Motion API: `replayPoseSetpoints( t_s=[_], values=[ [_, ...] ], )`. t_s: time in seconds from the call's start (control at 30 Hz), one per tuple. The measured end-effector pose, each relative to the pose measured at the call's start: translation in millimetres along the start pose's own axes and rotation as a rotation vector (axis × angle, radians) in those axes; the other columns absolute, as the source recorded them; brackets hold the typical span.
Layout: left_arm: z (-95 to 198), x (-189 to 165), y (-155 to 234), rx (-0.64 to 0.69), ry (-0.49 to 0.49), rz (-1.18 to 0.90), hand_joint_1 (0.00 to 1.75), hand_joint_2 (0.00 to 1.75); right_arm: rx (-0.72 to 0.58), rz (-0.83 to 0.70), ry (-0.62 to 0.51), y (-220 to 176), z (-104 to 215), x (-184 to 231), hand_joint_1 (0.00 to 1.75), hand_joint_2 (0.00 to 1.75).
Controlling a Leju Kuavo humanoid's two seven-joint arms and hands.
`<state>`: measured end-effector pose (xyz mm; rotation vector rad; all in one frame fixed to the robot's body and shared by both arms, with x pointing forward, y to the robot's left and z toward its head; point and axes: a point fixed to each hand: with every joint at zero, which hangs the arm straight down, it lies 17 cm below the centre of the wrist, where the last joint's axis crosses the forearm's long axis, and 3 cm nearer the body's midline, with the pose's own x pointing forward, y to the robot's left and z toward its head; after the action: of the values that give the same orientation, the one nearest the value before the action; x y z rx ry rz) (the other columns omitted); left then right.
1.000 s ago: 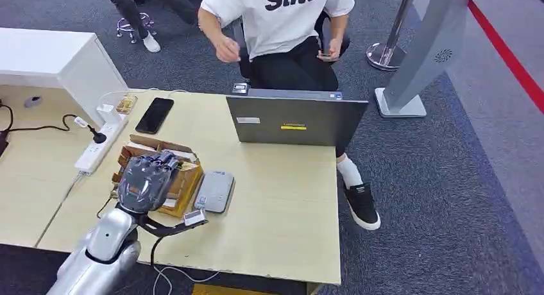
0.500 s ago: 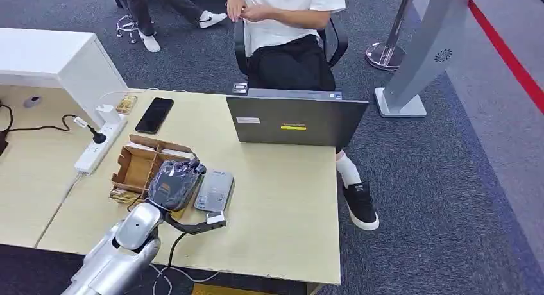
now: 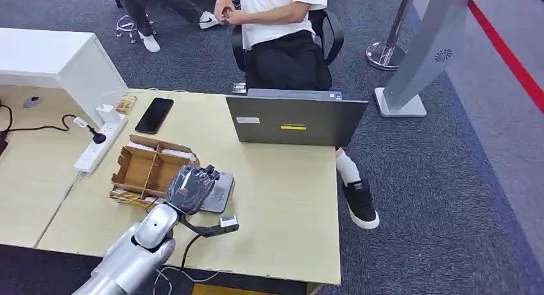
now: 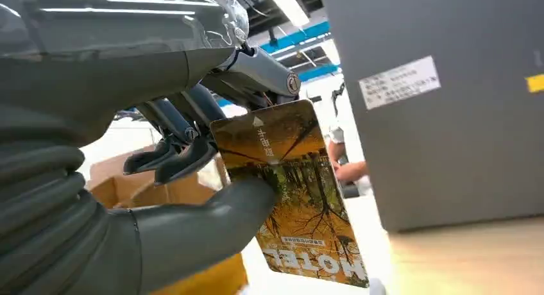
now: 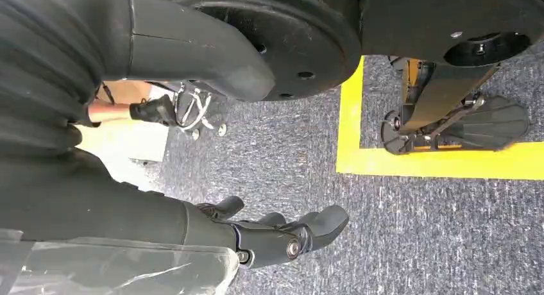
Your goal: Pass the card to the sensor for recognition and then transmit it.
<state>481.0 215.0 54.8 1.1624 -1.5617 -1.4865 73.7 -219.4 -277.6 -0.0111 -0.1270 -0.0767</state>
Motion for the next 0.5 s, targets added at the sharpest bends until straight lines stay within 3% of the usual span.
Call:
replayPoseSetpoints(
  t_s=[0.3,0.5],
  values=[
    [6.7,9.7,-33.0,-0.124,0.003,0.018,1.75,1.75,0.0,0.004,0.011,-0.1,0.0,-1.7,0.0,1.75],
    [3.6,5.7,-29.8,-0.102,0.023,0.01,1.75,1.75,0.0,0.006,0.015,-0.6,0.0,-2.6,0.0,1.75]
  ],
)
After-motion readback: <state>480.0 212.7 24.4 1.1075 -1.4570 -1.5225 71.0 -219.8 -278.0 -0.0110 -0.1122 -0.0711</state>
